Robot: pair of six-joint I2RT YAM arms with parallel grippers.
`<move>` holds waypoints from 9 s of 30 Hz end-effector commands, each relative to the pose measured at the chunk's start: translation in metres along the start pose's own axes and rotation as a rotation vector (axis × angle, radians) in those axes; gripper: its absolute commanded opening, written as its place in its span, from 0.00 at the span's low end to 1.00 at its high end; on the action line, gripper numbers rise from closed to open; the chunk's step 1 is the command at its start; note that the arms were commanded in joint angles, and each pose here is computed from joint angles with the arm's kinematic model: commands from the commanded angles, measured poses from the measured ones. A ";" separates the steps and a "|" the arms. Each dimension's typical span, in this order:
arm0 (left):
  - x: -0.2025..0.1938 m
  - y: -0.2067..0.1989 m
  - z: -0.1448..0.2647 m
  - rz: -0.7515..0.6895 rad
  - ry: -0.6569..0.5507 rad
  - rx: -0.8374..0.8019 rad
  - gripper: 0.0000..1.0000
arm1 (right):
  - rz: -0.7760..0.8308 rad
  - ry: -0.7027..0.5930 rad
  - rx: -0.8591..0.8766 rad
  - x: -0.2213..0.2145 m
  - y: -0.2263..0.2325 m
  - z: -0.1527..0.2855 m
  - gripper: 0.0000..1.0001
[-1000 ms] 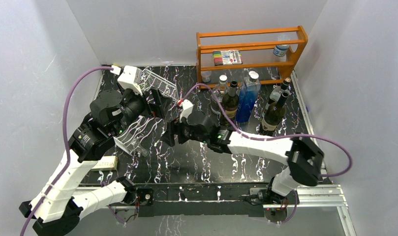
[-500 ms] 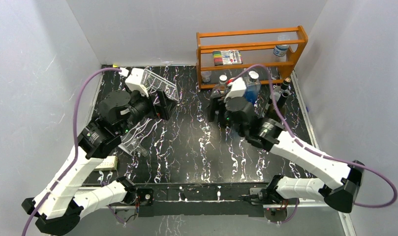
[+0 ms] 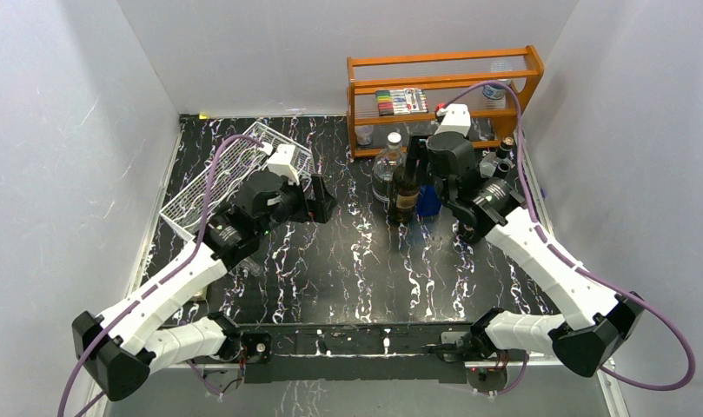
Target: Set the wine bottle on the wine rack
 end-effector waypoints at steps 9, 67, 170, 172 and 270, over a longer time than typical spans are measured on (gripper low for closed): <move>0.011 -0.016 -0.016 0.017 -0.067 -0.085 0.97 | 0.058 -0.036 0.007 0.021 0.012 -0.024 0.65; -0.116 -0.042 -0.027 -0.303 0.071 -0.568 0.90 | 0.013 -0.031 0.690 -0.026 0.075 0.054 0.03; -0.054 -0.005 -0.004 -1.648 -0.288 -0.438 0.00 | 0.547 0.609 0.816 -0.175 0.131 0.064 0.79; -0.053 -0.005 -0.004 -1.649 -0.289 -0.436 0.00 | 0.544 0.610 0.833 -0.176 0.134 0.065 0.77; 0.094 0.025 0.046 -0.377 -0.239 0.208 0.98 | 0.260 0.393 1.023 -0.211 0.251 0.016 0.00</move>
Point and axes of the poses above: each gripper's point midway between its finger pads, its own z axis back along the fingers, its own y axis along the line the jaws close on, x = y × z, the point moved 2 cm from there along z, back along the fingers, and after that the axes turned 5 degrees about z, right-handed, at the moved point
